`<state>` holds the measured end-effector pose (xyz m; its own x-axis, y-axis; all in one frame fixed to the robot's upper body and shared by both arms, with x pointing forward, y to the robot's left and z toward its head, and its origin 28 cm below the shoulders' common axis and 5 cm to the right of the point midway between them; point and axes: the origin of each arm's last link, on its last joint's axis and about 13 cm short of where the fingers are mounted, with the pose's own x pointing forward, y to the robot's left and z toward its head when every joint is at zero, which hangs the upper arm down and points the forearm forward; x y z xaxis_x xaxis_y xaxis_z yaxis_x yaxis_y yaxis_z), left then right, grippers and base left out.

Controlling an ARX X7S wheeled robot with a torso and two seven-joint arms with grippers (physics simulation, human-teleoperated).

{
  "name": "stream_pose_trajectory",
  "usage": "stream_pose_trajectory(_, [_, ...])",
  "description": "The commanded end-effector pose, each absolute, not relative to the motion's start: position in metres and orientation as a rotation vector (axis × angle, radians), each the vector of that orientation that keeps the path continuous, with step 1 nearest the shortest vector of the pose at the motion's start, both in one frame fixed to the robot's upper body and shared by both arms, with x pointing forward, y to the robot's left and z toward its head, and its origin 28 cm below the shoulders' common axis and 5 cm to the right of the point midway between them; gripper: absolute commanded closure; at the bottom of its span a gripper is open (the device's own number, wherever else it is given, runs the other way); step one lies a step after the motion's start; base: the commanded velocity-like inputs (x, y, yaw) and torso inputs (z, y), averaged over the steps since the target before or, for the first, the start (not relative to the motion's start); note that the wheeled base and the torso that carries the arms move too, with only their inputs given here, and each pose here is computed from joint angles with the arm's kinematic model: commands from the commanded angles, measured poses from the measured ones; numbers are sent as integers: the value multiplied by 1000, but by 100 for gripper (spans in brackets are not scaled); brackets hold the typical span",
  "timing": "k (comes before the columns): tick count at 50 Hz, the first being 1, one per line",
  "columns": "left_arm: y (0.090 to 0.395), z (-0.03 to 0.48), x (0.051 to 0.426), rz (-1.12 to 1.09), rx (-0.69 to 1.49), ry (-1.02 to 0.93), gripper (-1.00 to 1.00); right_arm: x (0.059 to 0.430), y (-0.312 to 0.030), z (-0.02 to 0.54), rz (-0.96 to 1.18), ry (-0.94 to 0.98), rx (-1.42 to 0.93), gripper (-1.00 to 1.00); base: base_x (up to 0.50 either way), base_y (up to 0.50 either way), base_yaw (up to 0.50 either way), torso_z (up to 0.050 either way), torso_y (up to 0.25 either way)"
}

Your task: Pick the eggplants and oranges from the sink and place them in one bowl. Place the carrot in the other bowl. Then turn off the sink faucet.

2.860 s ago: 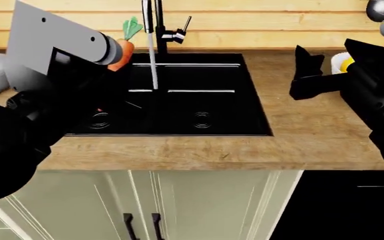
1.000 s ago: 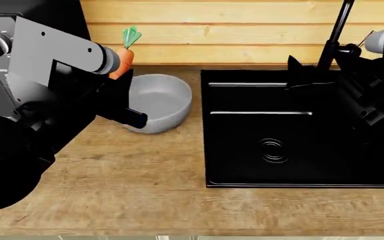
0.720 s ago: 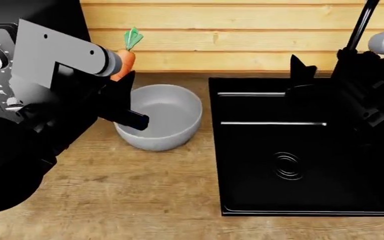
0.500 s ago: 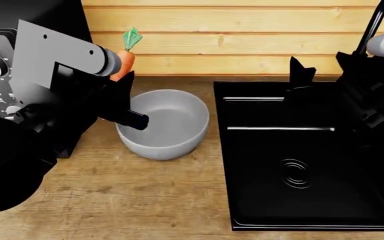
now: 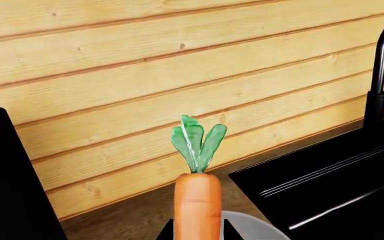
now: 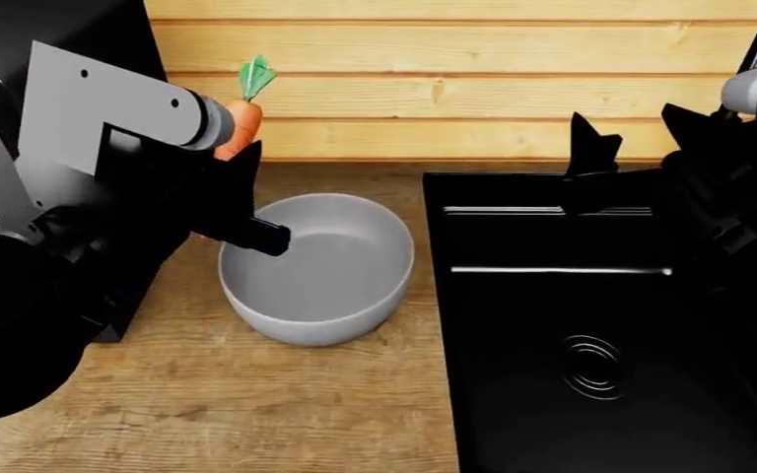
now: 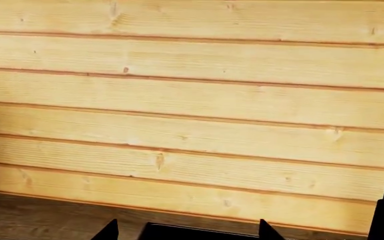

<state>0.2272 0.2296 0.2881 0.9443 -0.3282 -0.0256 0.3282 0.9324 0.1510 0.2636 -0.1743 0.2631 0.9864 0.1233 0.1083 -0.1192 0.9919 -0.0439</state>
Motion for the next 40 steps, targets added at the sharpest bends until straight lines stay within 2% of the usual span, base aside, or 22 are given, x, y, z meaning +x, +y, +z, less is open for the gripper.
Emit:
stream_pose_trajectory(1, [229,286,229,-325,131,0,100,264,-174,263,120,-106,-14,-100,0,0,0,0,0])
stream_pose_trajectory(11, [228,288,230,-326,140,-2,100,264,-176,262,100,-105,-7,-100,0,0,0,0,0])
stream_pose_trajectory(19, [219,301,248,-353,216,30,100,262,-178,262,81,-105,-8,-100,0,0,0,0,0])
stream_pose_trajectory(27, [209,307,297,-469,128,289,100,262,-180,259,58,-110,6,-100,0,0,0,0,0])
stream_pose_trajectory(32, [207,307,315,-424,169,381,100,262,-181,260,49,-108,4,-100,0,0,0,0,0])
stream_pose_trajectory(40, [206,295,320,-457,162,516,100,264,-180,255,38,-94,2,-100,0,0,0,0,1])
